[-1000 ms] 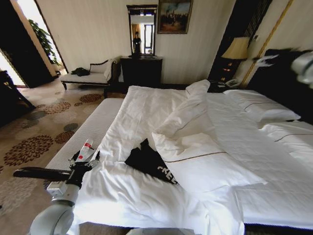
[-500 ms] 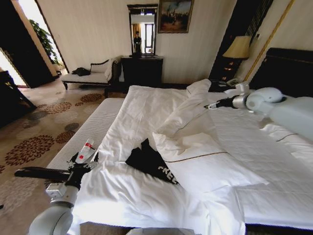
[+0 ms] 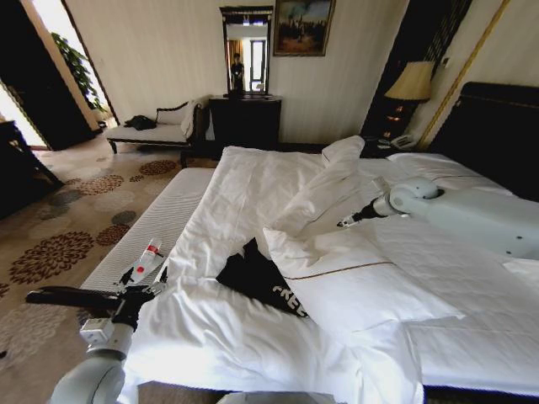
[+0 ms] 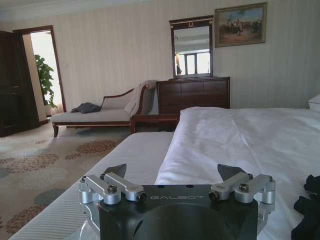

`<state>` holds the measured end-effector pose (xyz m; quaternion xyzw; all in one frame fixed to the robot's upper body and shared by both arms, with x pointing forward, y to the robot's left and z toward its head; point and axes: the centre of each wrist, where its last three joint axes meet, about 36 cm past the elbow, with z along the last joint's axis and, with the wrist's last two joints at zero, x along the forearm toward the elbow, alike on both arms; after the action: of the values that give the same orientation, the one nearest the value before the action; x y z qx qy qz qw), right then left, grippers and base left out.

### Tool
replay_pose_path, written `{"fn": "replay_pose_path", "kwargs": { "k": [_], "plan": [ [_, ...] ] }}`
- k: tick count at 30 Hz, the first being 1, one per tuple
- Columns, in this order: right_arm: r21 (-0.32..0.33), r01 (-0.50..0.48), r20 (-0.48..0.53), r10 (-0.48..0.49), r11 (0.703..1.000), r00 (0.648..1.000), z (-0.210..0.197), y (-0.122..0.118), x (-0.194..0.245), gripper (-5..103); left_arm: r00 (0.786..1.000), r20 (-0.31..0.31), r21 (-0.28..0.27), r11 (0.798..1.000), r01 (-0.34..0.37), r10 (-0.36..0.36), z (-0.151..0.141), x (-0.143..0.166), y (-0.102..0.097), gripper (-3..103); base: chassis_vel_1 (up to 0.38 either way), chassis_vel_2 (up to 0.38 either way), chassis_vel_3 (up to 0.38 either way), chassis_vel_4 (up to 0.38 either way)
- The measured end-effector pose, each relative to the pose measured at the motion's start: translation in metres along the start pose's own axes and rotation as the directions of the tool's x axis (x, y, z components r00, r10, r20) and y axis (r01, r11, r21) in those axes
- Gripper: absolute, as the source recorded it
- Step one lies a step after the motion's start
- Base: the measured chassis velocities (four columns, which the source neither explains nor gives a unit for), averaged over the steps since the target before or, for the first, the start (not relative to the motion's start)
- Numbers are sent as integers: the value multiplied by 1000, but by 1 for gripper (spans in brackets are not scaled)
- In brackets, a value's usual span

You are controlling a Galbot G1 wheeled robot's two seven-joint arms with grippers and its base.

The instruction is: Fold the clothes on the bed.

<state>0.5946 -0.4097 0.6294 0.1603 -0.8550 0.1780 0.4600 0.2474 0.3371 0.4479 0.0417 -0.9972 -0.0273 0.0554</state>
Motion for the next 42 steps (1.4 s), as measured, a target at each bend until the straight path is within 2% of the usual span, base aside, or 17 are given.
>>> {"fn": "replay_pose_path", "kwargs": {
  "k": [5, 16, 19, 20, 23, 25, 29, 31, 35, 37, 38, 39, 41, 42],
  "plan": [
    [57, 28, -71, -24, 998, 997, 38, 16, -7, 100, 1000, 0, 14, 1000, 4, -4, 3, -2, -3, 100, 0, 0, 0, 0],
    [81, 22, -126, -12, 996, 992, 64, 20, -26, 101, 1000, -10, 20, 1000, 12, -11, 7, 1, -6, 100, 0, 0, 0, 0],
    [77, 15, -116, -6, 997, 993, 61, 21, -25, 87, 1000, -10, 20, 1000, 15, -15, 7, 1, -6, 100, 0, 0, 0, 0],
    [77, 15, -116, -6, 997, 993, 61, 21, -25, 87, 1000, -10, 20, 1000, 15, -15, 7, 1, -6, 100, 0, 0, 0, 0],
    [68, 4, -103, 3, 998, 995, 60, 20, -20, 71, 1000, -8, 22, 1000, 15, -15, 7, 0, -6, 100, 0, 0, 0, 0],
    [67, 4, -102, 3, 998, 995, 61, 21, -18, 71, 1000, -7, 23, 1000, 15, -15, 7, 0, -7, 100, 0, 0, 0, 0],
    [56, 7, -104, -1, 998, 995, 74, 24, -13, 49, 1000, -3, 26, 1000, 15, -15, 5, -1, -7, 100, 0, 0, 0, 0],
    [55, 8, -104, -2, 998, 995, 77, 24, -12, 49, 1000, -3, 28, 999, 15, -15, 5, -1, -7, 100, 0, 0, 0, 0],
    [50, 8, -94, -3, 999, 996, 83, 28, -4, 27, 1000, 1, 29, 999, 13, -13, 2, -1, -6, 100, 0, 0, 0, 0],
    [49, 8, -91, -3, 999, 996, 83, 29, -2, 27, 1000, 3, 29, 1000, 12, -12, 1, -1, -6, 100, 0, 0, 0, 0],
    [47, 7, -84, -3, 999, 996, 84, 30, 1, 16, 1000, 8, 30, 1000, 10, -11, -1, -1, -7, 100, 0, 0, 0, 0],
    [46, 7, -81, -3, 999, 997, 84, 31, 3, 16, 1000, 11, 31, 999, 10, -10, -1, -1, -8, 100, 0, 0, 0, 0],
    [46, 6, -75, -3, 999, 997, 85, 34, 6, 6, 1000, 13, 32, 999, 9, -9, -3, 0, -9, 100, 0, 0, 0, 0],
    [46, 6, -75, -3, 999, 997, 85, 34, 6, 6, 1000, 13, 32, 999, 9, -9, -3, 0, -9, 100, 0, 0, 0, 0]
  ]
}}
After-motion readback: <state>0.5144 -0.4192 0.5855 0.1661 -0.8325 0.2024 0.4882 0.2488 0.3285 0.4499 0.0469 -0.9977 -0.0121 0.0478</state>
